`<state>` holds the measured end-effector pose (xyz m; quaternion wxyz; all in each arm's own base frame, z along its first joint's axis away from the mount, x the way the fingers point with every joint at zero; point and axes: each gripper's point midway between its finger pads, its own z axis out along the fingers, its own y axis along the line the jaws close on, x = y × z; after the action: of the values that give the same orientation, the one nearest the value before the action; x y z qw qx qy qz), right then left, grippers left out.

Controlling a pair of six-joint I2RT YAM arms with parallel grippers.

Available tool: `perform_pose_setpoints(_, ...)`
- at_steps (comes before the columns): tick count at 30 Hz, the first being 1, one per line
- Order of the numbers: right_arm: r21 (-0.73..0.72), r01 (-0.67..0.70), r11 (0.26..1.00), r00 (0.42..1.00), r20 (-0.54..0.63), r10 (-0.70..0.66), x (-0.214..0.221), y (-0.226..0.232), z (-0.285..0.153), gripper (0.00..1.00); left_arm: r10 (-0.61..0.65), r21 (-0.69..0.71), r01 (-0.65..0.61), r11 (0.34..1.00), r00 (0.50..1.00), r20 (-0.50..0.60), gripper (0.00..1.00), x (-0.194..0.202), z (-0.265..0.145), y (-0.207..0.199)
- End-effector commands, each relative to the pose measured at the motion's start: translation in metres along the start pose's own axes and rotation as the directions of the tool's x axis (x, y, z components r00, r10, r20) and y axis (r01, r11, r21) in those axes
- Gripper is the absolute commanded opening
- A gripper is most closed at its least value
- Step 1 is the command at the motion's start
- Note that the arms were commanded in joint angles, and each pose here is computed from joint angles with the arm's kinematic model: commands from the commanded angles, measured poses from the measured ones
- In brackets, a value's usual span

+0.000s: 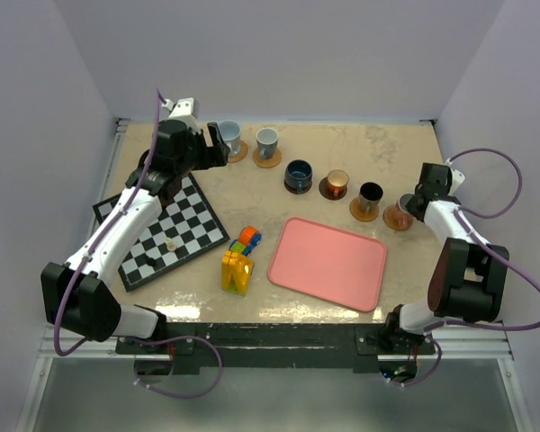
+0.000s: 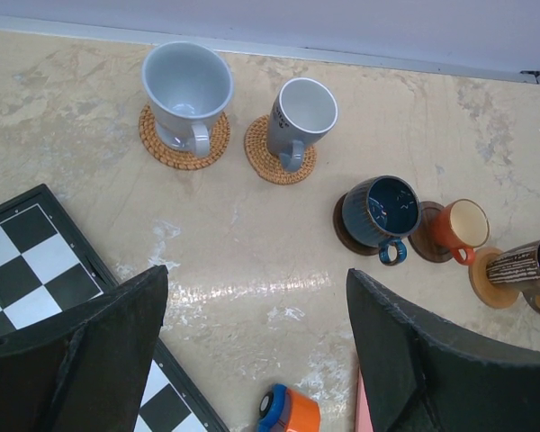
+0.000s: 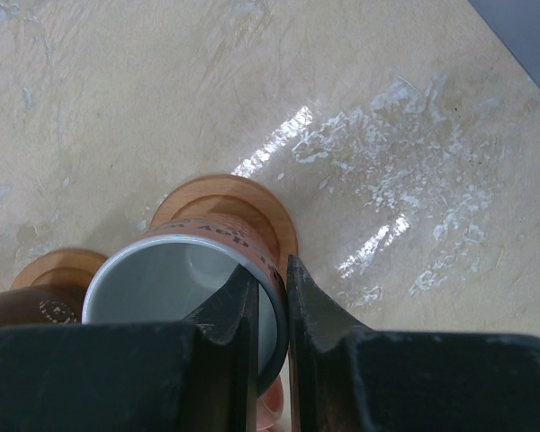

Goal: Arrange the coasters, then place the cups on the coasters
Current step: Place the cup on the coaster.

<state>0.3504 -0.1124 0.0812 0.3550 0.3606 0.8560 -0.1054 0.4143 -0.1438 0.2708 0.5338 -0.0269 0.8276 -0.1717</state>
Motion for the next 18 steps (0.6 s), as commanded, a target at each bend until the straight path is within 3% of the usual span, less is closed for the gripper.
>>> perform_pose_setpoints(1,-0.019,-0.007,1.000,0.999,0.044,0.008,-0.0112,0.0104,-0.0006,0.00,-0.017,0.021,0.016,1.000,0.998,0.053,0.85,-0.0144,-0.0013,-0.0023)
perform_pose_setpoints(18,0.039,-0.005,0.999,0.998,0.061,0.002,-0.0102,0.0013,-0.0033,0.00,-0.024,0.030,0.023,0.999,0.999,0.049,0.85,-0.0125,-0.0014,-0.0027)
